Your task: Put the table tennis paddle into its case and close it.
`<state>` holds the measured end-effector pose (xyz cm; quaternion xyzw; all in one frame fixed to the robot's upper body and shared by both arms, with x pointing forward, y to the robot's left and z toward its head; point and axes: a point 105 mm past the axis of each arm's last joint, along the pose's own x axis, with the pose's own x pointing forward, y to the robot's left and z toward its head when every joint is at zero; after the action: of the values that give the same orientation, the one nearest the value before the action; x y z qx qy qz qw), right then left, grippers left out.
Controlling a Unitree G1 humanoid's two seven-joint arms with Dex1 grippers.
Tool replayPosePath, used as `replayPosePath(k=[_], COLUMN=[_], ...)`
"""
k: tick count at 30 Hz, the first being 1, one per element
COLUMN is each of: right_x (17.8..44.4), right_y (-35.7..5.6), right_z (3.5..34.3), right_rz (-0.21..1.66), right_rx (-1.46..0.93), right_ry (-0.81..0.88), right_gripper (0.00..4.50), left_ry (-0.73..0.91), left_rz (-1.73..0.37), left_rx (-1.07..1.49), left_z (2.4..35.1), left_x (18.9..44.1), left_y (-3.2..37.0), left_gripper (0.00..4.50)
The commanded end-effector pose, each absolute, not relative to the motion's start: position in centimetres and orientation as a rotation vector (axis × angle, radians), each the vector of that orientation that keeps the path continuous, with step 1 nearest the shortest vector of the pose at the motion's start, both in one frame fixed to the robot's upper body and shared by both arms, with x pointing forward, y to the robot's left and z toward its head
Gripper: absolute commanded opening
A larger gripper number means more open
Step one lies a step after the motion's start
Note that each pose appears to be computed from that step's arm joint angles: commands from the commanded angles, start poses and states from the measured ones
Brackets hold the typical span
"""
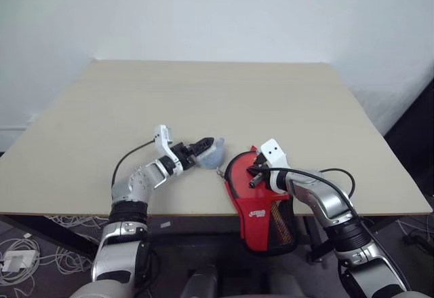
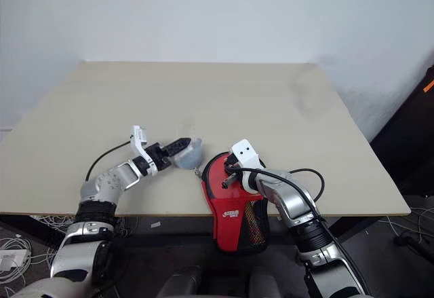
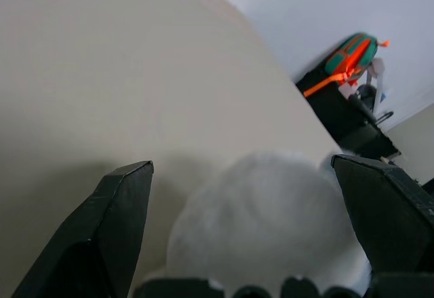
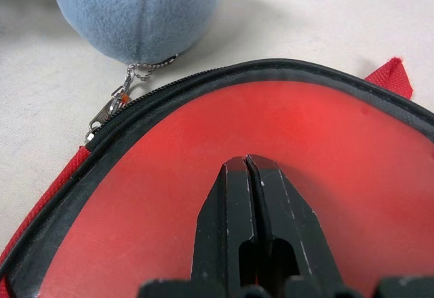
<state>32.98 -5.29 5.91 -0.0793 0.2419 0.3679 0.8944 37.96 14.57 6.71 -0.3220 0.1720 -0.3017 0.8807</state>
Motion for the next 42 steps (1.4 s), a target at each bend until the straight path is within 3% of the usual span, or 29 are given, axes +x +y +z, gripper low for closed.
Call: replayPosePath(k=[1, 11, 21, 24, 31, 34, 42], right_x=[33.0, 33.4, 33.4, 33.3, 33.5, 33.5, 33.1], right_y=[-5.3, -5.5, -6.2, -6.3, -6.1, -6.2, -6.1], right_z=[6.4, 6.7, 5.5, 4.8, 4.0, 3.3, 2.2], right_rz=[0.75, 0.726, 0.709, 0.709, 0.697, 0.689, 0.705], right_rx=[-0.162, -0.152, -0.178, -0.175, -0.119, -0.119, -0.183], right_ry=[0.493, 0.496, 0.485, 0.493, 0.472, 0.483, 0.505], right_gripper=[0.02, 0.02, 0.02, 0.0, 0.0, 0.0, 0.0], left_ry=[0.352, 0.388, 0.391, 0.381, 0.342, 0.318, 0.259], left_rz=[-0.684, -0.772, -0.763, -0.733, -0.714, -0.694, -0.643], left_rx=[-0.675, -0.7, -0.701, -0.729, -0.73, -0.706, -0.669], left_z=[7.2, 6.9, 6.8, 6.8, 7.9, 8.6, 10.3], left_x=[37.6, 35.3, 35.0, 35.3, 35.9, 36.7, 39.2], left_y=[13.3, 11.0, 10.7, 10.9, 11.9, 12.6, 14.1], left_gripper=[4.5, 4.5, 4.5, 3.91, 1.69, 1.01, 0.87])
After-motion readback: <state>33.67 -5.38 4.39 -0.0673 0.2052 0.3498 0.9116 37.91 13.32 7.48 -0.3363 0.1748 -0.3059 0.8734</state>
